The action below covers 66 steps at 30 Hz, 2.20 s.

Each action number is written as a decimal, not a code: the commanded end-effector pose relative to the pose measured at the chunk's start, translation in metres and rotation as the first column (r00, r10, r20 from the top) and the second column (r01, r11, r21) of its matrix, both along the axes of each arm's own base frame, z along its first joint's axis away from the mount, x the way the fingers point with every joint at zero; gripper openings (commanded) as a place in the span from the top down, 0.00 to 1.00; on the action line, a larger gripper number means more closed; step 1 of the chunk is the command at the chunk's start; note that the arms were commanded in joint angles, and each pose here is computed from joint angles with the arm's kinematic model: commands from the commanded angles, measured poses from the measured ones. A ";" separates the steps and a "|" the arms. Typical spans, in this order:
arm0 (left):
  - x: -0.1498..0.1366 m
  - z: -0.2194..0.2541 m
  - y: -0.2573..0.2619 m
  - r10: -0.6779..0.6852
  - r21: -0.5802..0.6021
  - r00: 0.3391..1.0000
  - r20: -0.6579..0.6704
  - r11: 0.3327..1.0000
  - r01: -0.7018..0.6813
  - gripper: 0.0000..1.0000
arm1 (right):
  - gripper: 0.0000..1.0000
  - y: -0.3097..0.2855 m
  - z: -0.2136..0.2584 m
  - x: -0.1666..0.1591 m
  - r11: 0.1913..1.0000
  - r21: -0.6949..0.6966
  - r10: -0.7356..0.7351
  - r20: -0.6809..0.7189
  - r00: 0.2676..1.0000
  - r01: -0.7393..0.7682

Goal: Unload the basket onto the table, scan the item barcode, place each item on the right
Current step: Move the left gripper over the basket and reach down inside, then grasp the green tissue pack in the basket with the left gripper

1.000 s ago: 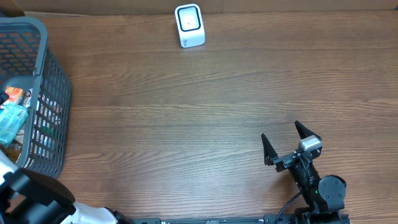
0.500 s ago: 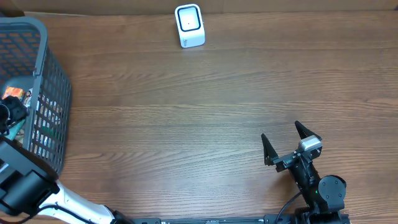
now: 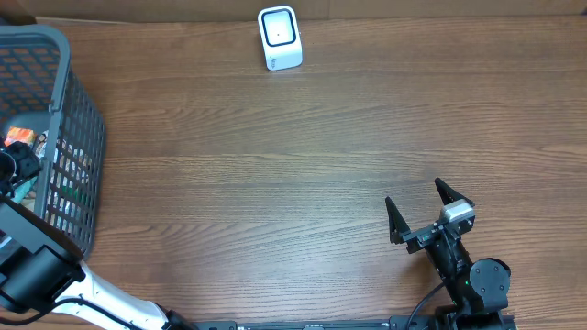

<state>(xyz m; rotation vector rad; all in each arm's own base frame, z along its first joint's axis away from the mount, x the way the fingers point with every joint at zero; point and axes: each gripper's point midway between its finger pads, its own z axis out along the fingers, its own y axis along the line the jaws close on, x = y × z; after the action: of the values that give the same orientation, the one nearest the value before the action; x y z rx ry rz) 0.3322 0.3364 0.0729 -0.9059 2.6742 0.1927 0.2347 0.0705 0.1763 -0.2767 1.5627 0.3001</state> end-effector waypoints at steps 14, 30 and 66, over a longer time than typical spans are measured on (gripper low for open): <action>-0.012 -0.028 -0.007 -0.016 -0.070 0.996 -0.088 0.997 0.010 0.96 | 0.00 0.000 -0.001 0.000 1.000 0.003 0.000 0.008 1.000 0.000; -0.003 0.130 0.002 0.099 0.097 0.981 0.166 0.989 -0.116 0.71 | 0.00 0.000 -0.001 0.000 1.000 0.003 -0.001 0.008 1.000 0.001; -0.029 -0.037 0.000 -0.100 -0.049 0.970 -0.223 0.995 0.091 0.80 | 0.00 0.000 -0.001 0.000 1.000 0.003 0.000 0.008 1.000 0.000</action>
<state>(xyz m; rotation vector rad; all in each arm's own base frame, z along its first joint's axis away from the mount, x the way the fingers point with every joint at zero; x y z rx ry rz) 0.3084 0.3422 0.0610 -0.8022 2.8738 0.2981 0.2347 0.0706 0.1763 -0.2773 1.5626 0.3001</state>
